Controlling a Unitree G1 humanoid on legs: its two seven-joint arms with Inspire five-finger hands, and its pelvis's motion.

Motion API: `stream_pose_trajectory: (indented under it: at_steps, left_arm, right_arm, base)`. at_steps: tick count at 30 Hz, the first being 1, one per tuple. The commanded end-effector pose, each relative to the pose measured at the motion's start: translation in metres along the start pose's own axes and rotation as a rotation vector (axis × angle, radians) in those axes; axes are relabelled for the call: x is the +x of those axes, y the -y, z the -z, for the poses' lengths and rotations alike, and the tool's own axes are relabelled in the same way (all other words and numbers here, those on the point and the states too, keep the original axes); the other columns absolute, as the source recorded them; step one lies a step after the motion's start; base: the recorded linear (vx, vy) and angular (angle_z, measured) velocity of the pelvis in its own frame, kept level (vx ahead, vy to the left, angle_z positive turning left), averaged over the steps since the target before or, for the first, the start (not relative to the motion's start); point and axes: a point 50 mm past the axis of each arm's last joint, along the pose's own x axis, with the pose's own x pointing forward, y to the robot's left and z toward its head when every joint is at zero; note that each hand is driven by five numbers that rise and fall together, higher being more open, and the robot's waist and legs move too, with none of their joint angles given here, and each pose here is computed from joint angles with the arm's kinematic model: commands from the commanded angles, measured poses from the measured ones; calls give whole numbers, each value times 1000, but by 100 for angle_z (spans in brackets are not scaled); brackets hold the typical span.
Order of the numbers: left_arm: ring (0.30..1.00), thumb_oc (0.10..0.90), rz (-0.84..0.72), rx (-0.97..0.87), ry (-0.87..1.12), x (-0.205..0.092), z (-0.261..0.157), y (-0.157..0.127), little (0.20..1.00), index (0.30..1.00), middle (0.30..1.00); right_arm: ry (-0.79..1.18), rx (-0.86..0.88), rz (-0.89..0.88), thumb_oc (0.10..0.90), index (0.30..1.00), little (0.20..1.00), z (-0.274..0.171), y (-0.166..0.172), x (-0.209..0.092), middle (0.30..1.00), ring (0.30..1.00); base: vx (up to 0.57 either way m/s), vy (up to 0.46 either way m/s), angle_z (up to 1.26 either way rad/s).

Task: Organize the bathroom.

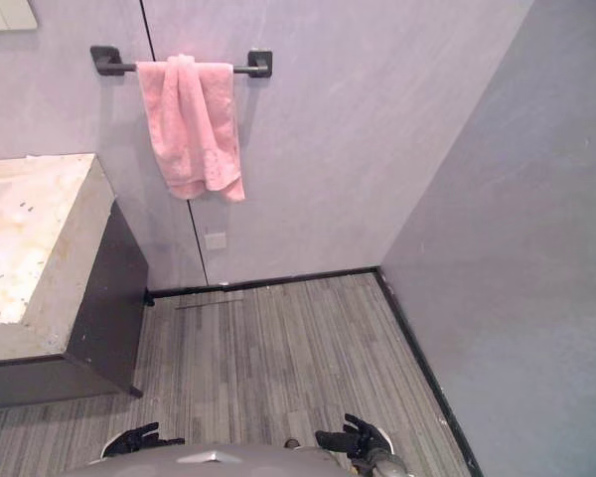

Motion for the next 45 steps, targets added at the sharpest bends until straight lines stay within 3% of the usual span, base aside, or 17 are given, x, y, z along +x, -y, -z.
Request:
stream_pose_trajectory:
  at_steps: [1,16,26,45]
  left_arm:
    - [900,800,46,34,103,5,-28,10,900,900,900]
    - [900,800,-20,-64,108,5,-30,4,900,900,900]
    - [900,800,-61,-173,186,7,-51,-9,900,900,900]
    - [900,800,-60,-12,323,3,-83,-22,900,900,900]
  right_arm:
    - [90,-40,39,800,900,900,-35,14,5,900,900]
    - [113,-35,28,800,900,900,-38,11,5,900,900]
    - [153,-121,-8,800,900,900,-55,5,8,900,900]
    - [125,-120,19,800,900,900,-45,25,4,900,900]
  base:
    - [0,0,0]
    - [8,23,0]
    - [-6,102,-1]
    - [298,-101,44]
